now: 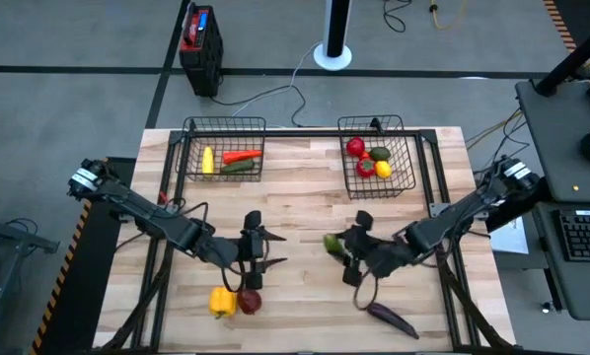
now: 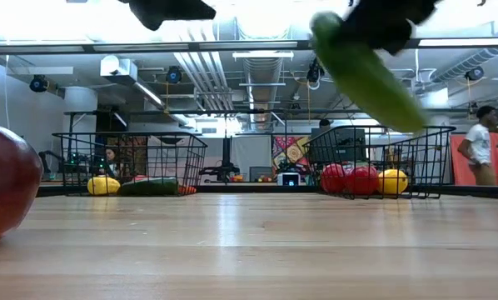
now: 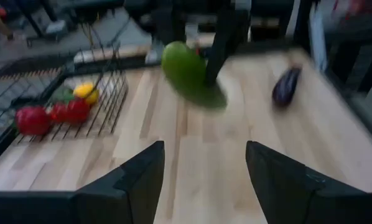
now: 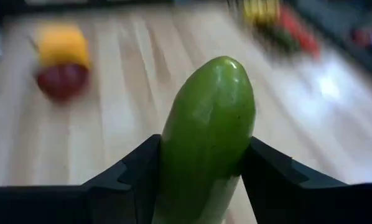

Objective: Sort produce into baskets
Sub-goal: Put the green cucumber into the left black wire basket

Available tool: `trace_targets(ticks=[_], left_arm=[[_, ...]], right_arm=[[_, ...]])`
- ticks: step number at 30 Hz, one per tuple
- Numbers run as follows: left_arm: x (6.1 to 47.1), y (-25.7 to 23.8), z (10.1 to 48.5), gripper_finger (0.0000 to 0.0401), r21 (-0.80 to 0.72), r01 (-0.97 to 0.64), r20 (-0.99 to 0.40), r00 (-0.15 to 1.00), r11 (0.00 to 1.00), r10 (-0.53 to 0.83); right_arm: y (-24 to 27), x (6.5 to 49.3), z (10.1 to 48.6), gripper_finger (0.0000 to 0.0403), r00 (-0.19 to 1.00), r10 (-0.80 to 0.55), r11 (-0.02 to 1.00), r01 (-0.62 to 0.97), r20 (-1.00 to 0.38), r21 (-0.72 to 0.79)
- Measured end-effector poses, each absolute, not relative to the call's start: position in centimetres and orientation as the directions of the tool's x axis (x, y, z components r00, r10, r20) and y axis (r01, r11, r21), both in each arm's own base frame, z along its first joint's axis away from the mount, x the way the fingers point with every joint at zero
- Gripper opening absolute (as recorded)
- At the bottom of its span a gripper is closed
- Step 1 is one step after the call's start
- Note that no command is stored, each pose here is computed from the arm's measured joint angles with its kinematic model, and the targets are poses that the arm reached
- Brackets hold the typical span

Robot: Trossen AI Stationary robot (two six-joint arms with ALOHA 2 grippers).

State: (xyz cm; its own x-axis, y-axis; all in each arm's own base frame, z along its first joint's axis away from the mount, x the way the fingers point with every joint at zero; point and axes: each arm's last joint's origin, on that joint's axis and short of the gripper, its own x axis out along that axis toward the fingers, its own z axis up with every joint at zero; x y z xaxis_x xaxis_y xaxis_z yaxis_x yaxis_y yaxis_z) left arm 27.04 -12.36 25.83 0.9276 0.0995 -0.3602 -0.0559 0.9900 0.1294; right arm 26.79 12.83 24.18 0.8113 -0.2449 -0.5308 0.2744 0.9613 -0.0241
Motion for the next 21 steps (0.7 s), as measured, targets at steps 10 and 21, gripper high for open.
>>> trace_targets(ticks=[10,21], left_arm=[[26.4,-12.0,24.0,0.0209,-0.004,-0.070,-0.136,0.988,0.998,0.068],[28.6,-11.9,23.3,0.0267,0.010,-0.100,-0.110,0.989,0.995,0.100]], right_arm=[[9.9,27.3,24.6,0.0185,0.999,-0.027,1.000,0.027,0.022,0.000],[9.3,30.3,25.3,0.0186,0.969,0.155,0.982,-0.130,0.190,-0.138]])
